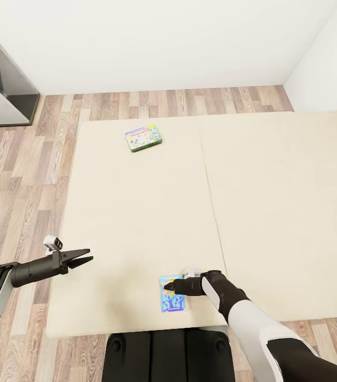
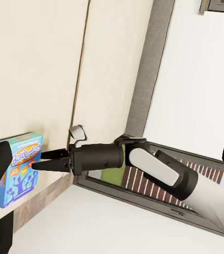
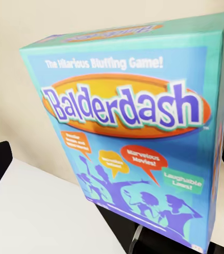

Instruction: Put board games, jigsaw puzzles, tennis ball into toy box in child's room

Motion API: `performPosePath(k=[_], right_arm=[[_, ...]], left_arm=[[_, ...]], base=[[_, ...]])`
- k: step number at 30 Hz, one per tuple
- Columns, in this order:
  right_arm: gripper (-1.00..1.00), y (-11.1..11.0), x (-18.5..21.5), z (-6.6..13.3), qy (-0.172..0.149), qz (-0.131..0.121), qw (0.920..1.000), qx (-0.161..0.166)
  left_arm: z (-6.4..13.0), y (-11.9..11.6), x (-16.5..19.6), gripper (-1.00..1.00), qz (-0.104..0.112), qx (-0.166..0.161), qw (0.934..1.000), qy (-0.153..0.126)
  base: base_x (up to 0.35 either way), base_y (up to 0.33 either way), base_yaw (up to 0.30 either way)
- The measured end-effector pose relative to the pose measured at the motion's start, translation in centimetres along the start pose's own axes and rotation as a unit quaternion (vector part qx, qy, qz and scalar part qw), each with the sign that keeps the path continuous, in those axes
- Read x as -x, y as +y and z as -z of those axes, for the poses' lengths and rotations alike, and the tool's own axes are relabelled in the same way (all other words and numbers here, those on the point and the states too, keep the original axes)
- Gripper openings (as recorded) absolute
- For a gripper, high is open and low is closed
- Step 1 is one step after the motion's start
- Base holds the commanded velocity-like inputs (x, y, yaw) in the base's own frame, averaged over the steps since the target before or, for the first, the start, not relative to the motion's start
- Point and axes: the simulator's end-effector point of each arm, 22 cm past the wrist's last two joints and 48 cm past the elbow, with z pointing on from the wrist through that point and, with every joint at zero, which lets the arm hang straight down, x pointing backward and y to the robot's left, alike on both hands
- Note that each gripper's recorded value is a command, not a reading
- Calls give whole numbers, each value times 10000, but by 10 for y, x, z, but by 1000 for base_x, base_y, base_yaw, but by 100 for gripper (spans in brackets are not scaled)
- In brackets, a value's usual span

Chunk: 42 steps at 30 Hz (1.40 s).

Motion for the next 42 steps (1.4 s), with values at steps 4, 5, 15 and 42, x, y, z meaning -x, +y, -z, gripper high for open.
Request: performPosePath(k=[4,5,15,42], right_arm=[[100,0,0,0,0,2,10000,-2],[100,0,0,0,3,0,10000,-1],[100,-1,-2,0,43,-16,10000,-23],[100,-2,-3,0,58,-20,10000,-45]], left_arm=[[0,0,0,100,0,0,10000,0],[0,0,0,100,-1,0,10000,0],[0,0,0,100,0,-1,10000,0],[0,0,0,100,0,-1,10000,0]], base=[[0,30,0],[0,85,0],[0,21,0],[0,32,0]])
